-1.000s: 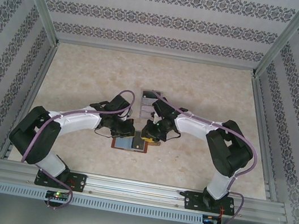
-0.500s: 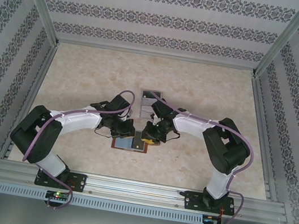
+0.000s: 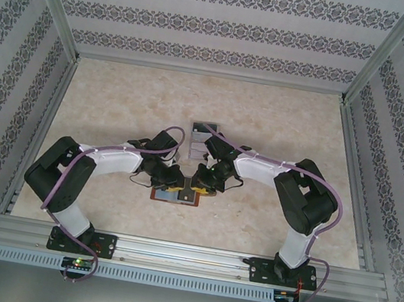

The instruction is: Take the credit cards out of the card holder

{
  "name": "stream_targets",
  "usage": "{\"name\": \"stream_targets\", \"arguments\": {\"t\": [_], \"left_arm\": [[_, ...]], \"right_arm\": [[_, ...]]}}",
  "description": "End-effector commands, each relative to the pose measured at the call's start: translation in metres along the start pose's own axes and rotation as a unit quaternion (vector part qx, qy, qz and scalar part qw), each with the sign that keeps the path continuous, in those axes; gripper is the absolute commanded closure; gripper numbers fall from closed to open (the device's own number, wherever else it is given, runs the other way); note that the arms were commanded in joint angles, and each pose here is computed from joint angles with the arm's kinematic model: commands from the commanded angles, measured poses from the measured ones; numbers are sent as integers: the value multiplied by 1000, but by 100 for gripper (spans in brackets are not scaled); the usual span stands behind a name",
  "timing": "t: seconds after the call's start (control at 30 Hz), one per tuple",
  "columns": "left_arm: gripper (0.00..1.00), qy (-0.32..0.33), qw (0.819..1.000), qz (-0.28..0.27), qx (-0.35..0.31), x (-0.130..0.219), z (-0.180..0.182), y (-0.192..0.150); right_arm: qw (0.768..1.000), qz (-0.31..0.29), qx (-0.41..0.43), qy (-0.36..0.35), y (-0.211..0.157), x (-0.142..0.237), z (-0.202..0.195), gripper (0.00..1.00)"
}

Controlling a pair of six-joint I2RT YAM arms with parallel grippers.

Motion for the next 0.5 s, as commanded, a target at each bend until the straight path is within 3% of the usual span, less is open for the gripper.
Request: {"name": "stream_targets", "arguments": {"t": [0.0,0.47], "left_arm": [[76,-18,1000,-14,-4,0,-7,11],[73,-31,1000,-1,3,-10,-9,14]], "right_arm": [[999,11,-4,-33,-5,-8,-11,77],[999,12,-2,-33,-5,-7,-11,77]]}}
Point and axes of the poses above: each hand's point on the last joint's axis, 136 mm out from that joint toward the fingers, its own x axis back along the fingers, its own z axis along the line the jaws close on, y = z × x, the point moved 7 cm from there along x, back along the fingers, and after that the axes turned 3 degrees about -x, right-handed, at the moved point
